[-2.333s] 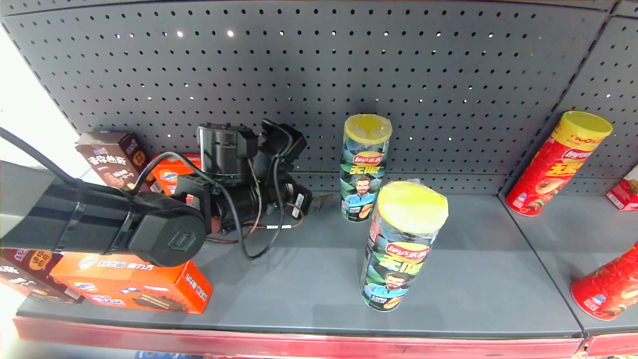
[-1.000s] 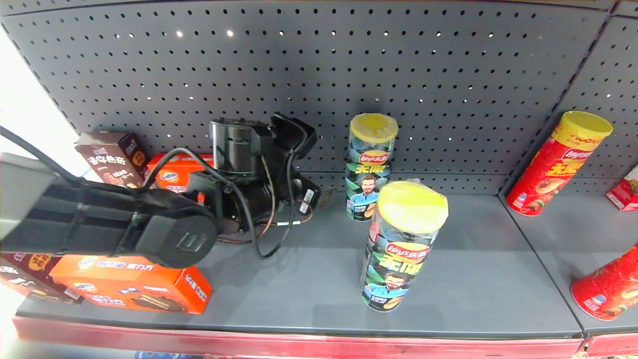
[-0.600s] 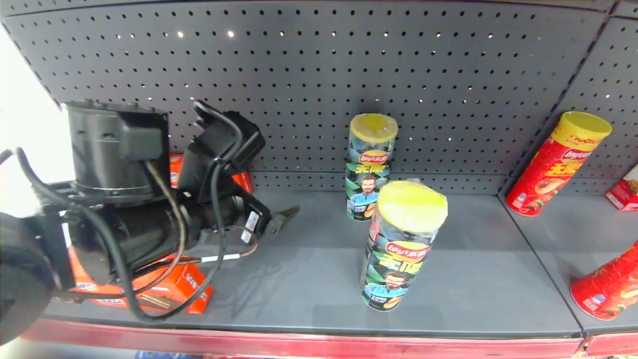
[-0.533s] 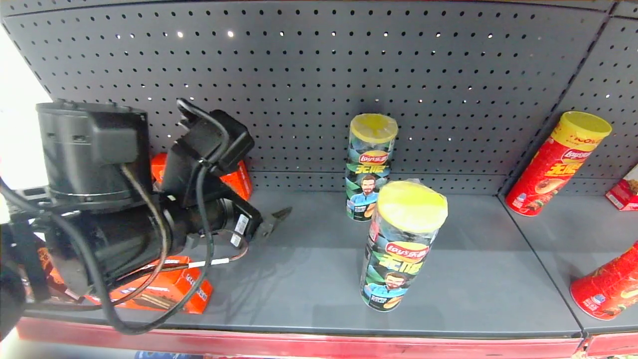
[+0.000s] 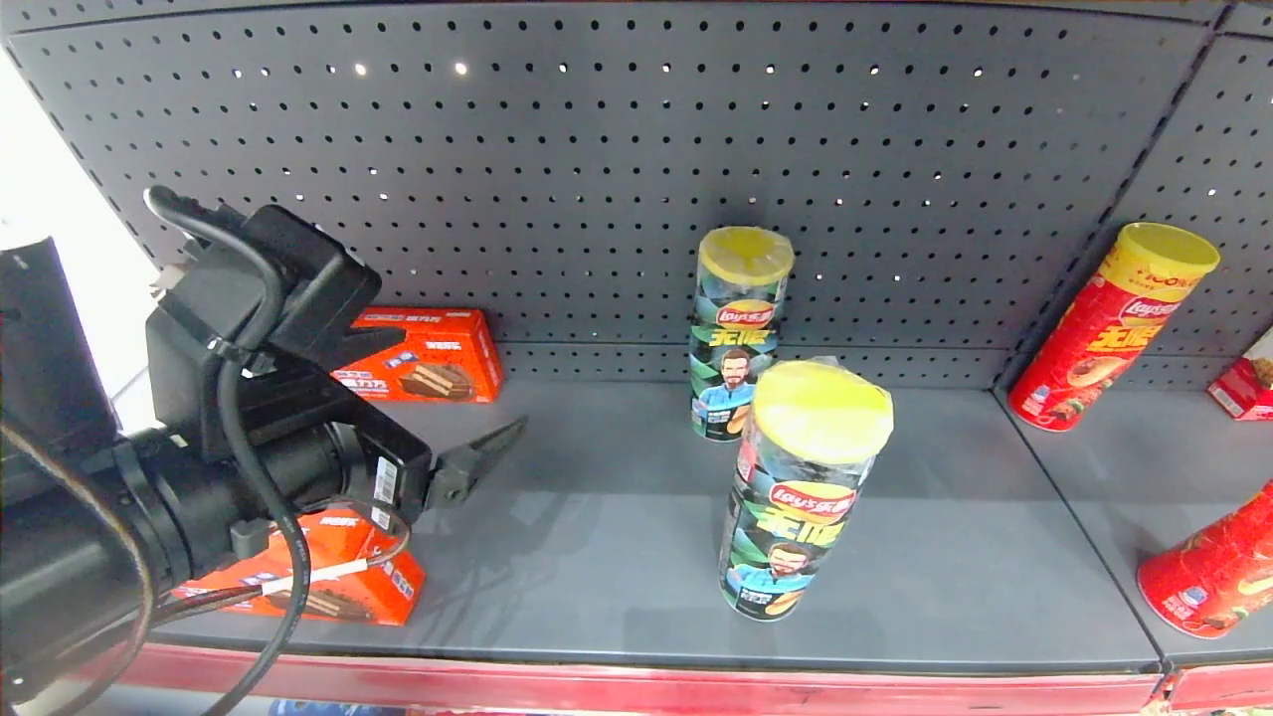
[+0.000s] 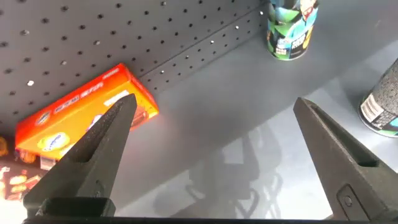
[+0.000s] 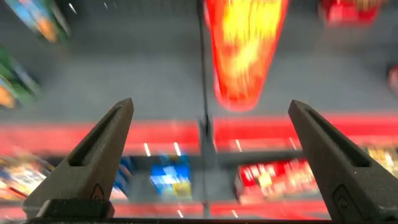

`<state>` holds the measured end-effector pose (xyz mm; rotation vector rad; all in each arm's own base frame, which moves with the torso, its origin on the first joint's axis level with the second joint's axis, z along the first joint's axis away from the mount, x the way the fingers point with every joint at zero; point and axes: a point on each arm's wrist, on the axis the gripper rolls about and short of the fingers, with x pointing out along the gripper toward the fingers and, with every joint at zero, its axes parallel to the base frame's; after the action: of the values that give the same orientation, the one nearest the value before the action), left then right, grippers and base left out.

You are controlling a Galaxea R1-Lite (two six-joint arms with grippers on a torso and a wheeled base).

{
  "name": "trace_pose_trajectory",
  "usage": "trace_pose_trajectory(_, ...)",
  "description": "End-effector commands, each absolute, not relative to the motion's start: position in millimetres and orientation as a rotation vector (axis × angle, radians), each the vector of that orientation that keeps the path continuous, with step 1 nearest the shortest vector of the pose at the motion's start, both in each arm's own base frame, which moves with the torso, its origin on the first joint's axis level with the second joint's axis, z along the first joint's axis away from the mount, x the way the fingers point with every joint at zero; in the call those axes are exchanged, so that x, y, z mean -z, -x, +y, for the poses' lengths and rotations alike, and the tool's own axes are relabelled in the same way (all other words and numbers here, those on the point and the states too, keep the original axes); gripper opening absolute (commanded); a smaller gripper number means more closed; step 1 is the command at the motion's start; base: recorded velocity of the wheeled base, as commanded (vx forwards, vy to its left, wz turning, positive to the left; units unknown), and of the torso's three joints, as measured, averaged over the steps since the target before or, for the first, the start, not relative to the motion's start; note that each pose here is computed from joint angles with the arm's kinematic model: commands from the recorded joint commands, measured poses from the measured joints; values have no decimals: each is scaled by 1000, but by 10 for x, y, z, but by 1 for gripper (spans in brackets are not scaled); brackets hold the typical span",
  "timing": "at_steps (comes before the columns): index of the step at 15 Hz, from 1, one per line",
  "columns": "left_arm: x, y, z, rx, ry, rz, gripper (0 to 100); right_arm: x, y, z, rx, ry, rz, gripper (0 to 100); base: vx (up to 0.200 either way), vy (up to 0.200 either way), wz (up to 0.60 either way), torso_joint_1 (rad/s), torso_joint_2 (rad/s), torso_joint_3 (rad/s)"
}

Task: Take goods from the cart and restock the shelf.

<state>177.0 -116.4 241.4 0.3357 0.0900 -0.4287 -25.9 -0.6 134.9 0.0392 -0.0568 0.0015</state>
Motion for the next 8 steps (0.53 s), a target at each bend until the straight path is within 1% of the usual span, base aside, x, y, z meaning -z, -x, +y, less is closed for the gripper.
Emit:
trace_pose_trajectory(1, -2452, -1736, -1135, 425, -325, 74, 100, -1881, 56, 29, -189, -14, 11, 100, 0, 0, 0, 0, 0, 0)
trace_pose_trajectory(2, -2437, -1748, -1144, 427, -322, 79, 100, -1925, -47, 63, -350, 1, 69, 100, 0, 0, 0, 0, 0, 0)
trace_pose_trajectory(3, -2413, -1774, -1159, 428, -326, 89, 100, -1967, -130, 89, -448, 22, 98, 100, 0, 0, 0, 0, 0, 0)
trace_pose_trajectory(6, -2356, -1837, -1206, 434, -336, 113, 100, -2026, -400, 186, -625, 88, 200, 100, 0, 0, 0, 0, 0, 0)
trace_pose_trajectory(8, -2345, -1888, -1221, 461, -333, 116, 100, -1985, -581, 298, -677, 115, 293, 100, 0, 0, 0, 0, 0, 0)
